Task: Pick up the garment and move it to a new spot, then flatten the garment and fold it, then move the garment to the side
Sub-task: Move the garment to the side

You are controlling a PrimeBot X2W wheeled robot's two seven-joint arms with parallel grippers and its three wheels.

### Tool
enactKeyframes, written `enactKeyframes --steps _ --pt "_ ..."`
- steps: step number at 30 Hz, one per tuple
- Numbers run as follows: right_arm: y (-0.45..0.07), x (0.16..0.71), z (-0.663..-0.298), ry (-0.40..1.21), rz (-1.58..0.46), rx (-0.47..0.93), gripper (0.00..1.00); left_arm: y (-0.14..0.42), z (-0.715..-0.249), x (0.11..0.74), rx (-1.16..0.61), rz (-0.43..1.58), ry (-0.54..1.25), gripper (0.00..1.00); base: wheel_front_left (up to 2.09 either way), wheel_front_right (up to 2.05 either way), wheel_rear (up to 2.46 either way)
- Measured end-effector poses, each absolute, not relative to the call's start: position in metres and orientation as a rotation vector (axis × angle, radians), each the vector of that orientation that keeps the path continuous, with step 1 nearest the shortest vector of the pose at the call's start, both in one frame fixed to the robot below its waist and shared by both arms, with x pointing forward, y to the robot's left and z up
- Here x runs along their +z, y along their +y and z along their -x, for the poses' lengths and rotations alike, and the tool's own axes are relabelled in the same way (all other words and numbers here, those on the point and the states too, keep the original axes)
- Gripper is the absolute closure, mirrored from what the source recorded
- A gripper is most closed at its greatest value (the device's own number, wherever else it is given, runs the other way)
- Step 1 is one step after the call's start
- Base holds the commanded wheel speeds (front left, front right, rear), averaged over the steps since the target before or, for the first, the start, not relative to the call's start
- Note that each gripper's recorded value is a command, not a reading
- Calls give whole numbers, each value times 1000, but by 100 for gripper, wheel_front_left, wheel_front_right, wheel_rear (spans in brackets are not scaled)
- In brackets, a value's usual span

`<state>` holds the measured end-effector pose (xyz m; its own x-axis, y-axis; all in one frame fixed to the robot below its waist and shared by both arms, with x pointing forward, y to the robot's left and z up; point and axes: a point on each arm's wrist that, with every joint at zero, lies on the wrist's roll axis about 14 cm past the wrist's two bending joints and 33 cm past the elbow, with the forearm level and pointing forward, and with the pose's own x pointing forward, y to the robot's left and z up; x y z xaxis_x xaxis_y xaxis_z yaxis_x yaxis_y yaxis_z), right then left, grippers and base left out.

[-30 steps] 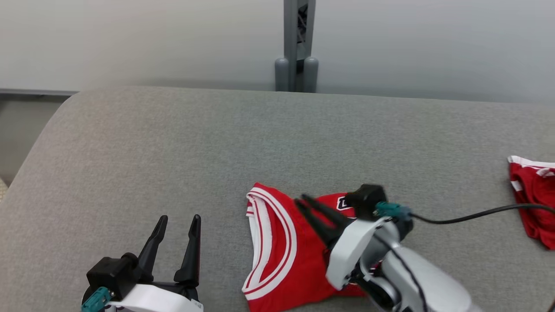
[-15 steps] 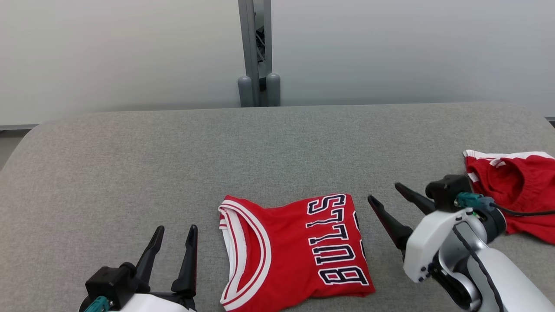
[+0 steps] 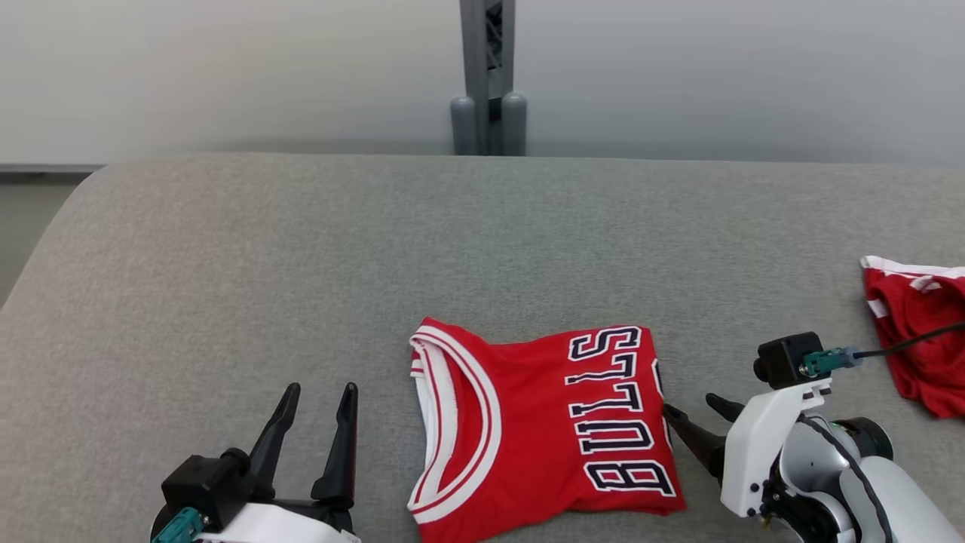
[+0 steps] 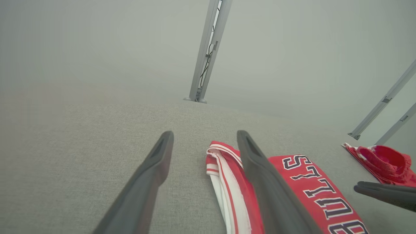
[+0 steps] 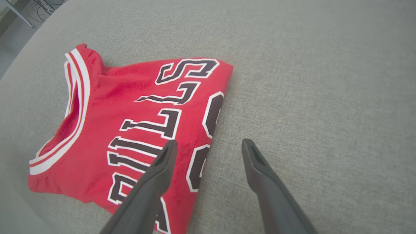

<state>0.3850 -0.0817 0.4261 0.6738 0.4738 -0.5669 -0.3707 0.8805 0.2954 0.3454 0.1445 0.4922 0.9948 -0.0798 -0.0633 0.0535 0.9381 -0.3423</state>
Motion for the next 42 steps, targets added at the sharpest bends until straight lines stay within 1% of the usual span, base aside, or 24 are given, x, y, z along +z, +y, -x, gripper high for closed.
enactKeyframes --steps 9,13,14,15,23,25,32,35,37,42 --pt "-60 391 -394 833 -220 495 0 163 -343 480 5 349 95 0 0 0 0" --pt "-50 387 -395 863 -220 522 0 166 -344 477 15 351 101 0 0 0 0" --pt "-47 387 -396 862 -208 540 73 167 -344 476 19 351 102 0 0 0 0" --pt "-49 390 -398 844 -191 543 100 166 -345 476 16 351 102 0 0 0 0" --pt "-79 414 -414 726 -100 509 100 148 -356 480 -46 353 94 0 0 0 0" --pt "-102 423 -418 696 -42 469 100 137 -363 484 -87 355 86 0 0 0 0" --pt "-162 453 -422 626 6 336 100 96 -380 491 -218 365 77 0 0 0 0" --pt "-194 466 -420 604 32 261 100 74 -389 495 -282 373 72 0 0 0 0" --pt "-224 477 -416 588 45 185 100 53 -396 495 -344 377 76 0 0 0 0" --pt "-260 483 -410 582 53 89 100 28 -405 491 -413 386 93 0 0 0 0"
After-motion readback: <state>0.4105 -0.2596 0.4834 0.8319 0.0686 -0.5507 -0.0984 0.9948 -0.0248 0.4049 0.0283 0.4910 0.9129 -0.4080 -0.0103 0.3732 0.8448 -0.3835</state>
